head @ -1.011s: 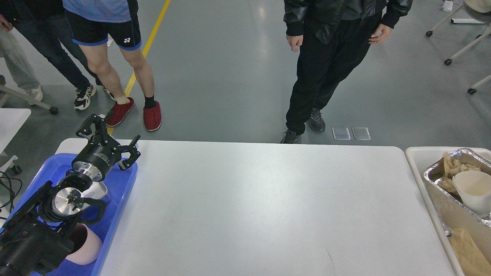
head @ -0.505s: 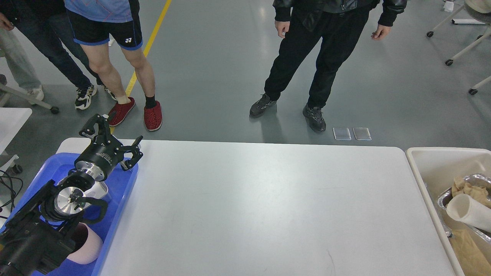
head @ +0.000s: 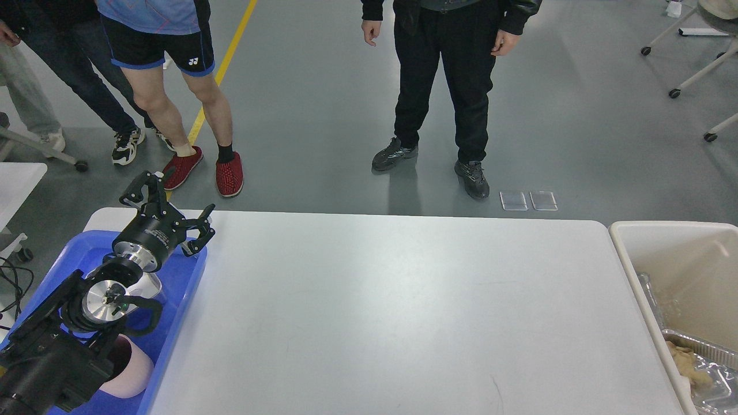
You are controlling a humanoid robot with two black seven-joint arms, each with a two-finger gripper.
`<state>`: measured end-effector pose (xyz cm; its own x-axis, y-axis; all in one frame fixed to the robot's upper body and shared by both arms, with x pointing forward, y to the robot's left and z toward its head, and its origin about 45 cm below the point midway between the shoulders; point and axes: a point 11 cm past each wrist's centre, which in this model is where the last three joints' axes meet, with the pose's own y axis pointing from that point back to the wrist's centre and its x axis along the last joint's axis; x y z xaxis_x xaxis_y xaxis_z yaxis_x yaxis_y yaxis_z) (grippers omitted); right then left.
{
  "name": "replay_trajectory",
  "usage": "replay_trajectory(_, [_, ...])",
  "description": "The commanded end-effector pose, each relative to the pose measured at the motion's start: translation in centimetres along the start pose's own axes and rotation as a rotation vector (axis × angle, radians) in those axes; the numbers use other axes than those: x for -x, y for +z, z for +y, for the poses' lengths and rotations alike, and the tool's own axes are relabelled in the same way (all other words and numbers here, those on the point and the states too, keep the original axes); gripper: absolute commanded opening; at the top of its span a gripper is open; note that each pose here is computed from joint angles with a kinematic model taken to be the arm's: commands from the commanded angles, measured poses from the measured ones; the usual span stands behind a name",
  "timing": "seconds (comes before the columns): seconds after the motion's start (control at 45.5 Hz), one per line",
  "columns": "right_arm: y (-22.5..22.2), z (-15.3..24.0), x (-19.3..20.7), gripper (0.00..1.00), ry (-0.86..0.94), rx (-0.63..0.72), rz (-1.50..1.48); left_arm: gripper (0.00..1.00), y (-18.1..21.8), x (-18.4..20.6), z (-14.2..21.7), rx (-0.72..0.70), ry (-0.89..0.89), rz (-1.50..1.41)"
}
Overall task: Tidy desktop
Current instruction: 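Lower the foil tray into the white bin and release it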
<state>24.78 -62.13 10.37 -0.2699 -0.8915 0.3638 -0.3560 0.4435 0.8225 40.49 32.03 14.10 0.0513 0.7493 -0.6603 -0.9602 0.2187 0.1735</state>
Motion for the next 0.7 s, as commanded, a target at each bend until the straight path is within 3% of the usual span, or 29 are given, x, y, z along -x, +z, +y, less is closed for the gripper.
replay_trajectory(0.0, [-6.7,1.2,3.1,1.00,-0.113,-0.172,-0.191,0.98,0.0,0.1,-0.1,0.002,0.000,0.001])
replay_trajectory(0.088, [-10.4,2.0,7.0,1.00,-0.259,-0.273,-0.389,0.98,0.0,0.2,-0.2,0.002,-0.003,0.001])
replay_trajectory(0.198, [-12.7,3.0,7.8,1.00,-0.356,-0.351,-0.573,0.98,-0.3,0.5,-0.3,-0.001,-0.005,0.008])
replay_trajectory(0.417, [-17.4,5.2,15.0,1.00,-0.521,-0.444,-0.602,0.98,-0.3,0.5,-0.4,0.000,-0.001,0.009])
replay_trajectory(0.681, [-21.8,9.8,20.2,1.00,-0.647,-0.787,-0.637,0.98,-0.6,0.7,-0.5,-0.001,-0.003,0.014])
